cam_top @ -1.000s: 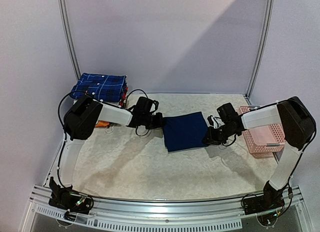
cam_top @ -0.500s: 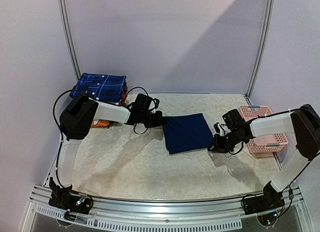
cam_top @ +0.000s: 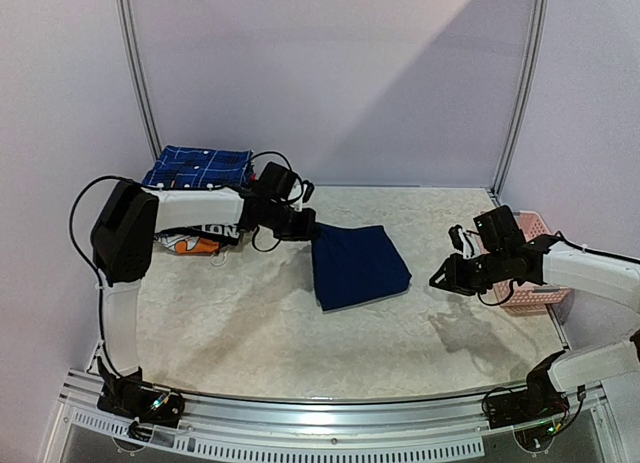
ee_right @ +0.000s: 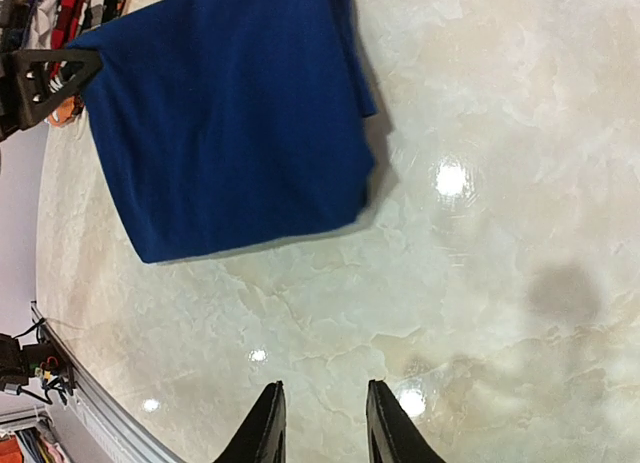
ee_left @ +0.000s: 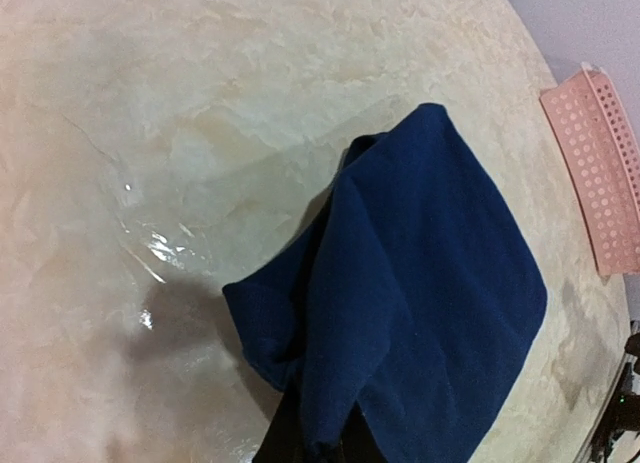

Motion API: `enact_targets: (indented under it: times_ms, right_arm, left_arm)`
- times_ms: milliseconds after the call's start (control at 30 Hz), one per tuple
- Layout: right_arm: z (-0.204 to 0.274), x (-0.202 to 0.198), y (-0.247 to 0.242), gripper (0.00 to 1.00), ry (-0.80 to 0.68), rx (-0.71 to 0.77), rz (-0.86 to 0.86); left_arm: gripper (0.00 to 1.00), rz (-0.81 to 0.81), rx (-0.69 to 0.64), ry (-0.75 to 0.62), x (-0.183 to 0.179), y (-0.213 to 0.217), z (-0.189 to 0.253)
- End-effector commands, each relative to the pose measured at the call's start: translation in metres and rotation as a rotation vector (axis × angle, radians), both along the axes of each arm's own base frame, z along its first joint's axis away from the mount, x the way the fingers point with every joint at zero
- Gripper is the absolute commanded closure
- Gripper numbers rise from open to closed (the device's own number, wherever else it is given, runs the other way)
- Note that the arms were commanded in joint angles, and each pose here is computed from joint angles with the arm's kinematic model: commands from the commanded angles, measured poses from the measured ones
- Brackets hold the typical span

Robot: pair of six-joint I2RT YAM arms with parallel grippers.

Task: Fold and stack the mixed laundry pile
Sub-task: Pick up the square-folded T-shirt from the center of the board, then place the square-folded T-shirt at the corner of the board.

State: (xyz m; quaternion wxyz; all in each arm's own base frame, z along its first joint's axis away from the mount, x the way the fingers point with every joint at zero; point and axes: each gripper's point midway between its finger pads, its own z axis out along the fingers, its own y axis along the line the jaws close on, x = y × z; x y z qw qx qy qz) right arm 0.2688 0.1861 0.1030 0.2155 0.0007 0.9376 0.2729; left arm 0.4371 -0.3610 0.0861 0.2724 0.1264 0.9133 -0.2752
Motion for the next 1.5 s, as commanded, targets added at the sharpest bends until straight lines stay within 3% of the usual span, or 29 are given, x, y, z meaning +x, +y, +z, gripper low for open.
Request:
enact_targets:
  times_ms: [0,300,733,1467]
  right_arm:
    - [0.002,-0.01,-0.007,0.71,0.003,-0.013,-0.011]
    - [0.019,-0.014,-0.009,0.71,-0.044,0.011,-0.011]
    - [0.024,-0.016,-0.008,0.72,-0.063,0.021,-0.004]
    - [0.024,-0.017,-0.01,0.72,-0.073,0.018,0.002]
  left_arm:
    - [1.0,-0.019,0.107,-0.091,0.0,0.025,0.047]
    - [1.0,-0.063,0.257,-0.256,-0.002,0.054,0.106]
    - [1.0,-0.105,0.351,-0.414,-0.016,0.086,0.186]
    - [1.0,0.016,0.385,-0.584,-0.014,0.139,0.3]
